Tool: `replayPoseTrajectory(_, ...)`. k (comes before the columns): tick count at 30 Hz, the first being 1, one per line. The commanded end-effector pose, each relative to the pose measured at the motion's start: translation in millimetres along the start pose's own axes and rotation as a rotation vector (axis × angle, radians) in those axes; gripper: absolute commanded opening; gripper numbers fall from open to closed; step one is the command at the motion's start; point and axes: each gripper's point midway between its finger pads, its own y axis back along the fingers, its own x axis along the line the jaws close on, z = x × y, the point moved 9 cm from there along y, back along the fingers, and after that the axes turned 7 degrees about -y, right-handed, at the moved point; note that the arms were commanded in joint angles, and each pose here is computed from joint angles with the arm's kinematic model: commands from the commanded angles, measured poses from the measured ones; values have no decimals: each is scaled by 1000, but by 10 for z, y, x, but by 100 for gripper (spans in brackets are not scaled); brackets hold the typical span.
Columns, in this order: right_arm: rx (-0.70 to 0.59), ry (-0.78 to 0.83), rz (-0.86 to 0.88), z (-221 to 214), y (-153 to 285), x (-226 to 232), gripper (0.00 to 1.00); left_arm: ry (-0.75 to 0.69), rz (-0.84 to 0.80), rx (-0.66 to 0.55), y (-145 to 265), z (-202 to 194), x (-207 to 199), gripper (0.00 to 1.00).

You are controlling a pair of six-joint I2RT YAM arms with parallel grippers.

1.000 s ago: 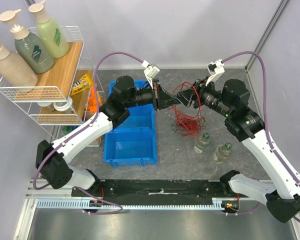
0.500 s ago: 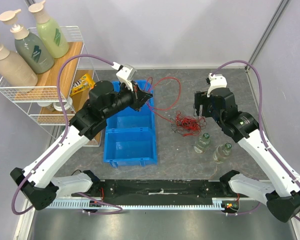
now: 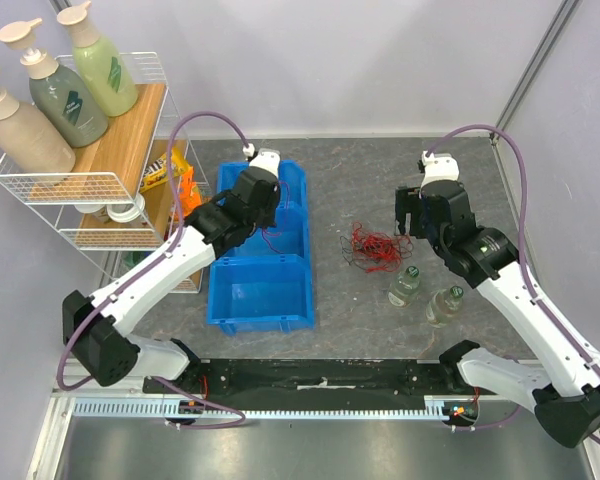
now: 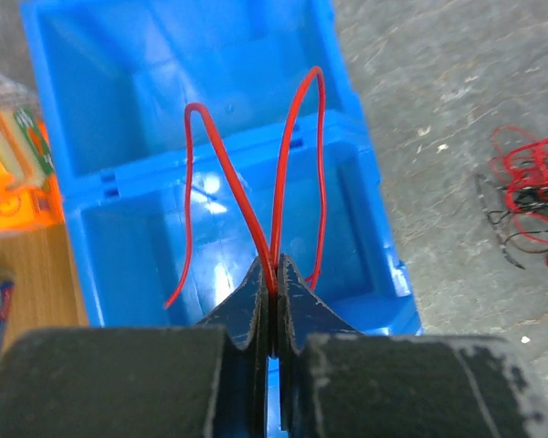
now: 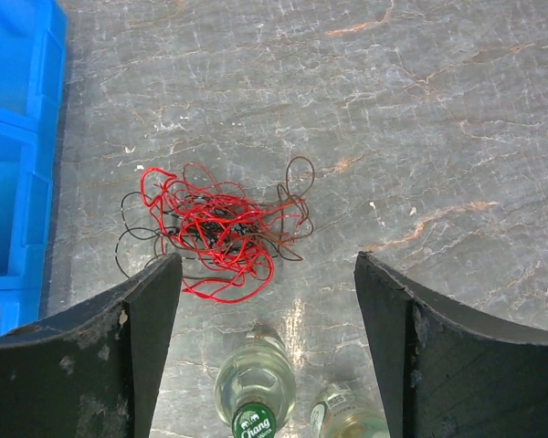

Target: Untangle the cables

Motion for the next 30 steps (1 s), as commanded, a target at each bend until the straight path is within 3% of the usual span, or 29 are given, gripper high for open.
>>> replayPoseTrajectory(1, -32, -21, 20, 14, 40, -4, 84, 128, 114, 67, -155, -268, -3, 2)
replayPoseTrajectory(7, -3, -14, 41, -26, -23, 41, 84, 331, 135, 106, -362, -579, -63, 2)
replayPoseTrajectory(11, 25, -6, 53, -103, -80, 61, 84, 560, 231, 252, -608, -789, 195, 2)
replayPoseTrajectory(13, 46, 4, 59, -158, -131, 76, 84, 678, 189, 337, -694, -874, 306, 2)
replayPoseTrajectory(14, 59, 9, 57, -188, -158, 78, 84, 714, 163, 351, -714, -891, 350, 9)
replayPoseTrajectory(18, 101, 31, 65, -307, -301, 124, 84, 677, 73, 238, -579, -798, 318, 63)
replayPoseTrajectory(20, 118, 33, 73, -360, -384, 159, 84, 627, 5, 154, -452, -663, 274, 85)
replayPoseTrajectory(23, 150, 30, 103, -434, -514, 237, 84, 558, -99, 57, -306, -496, 198, 91)
replayPoseTrajectory(30, 208, -41, 179, -610, -773, 360, 84, 340, -433, -70, -191, -199, -323, 84)
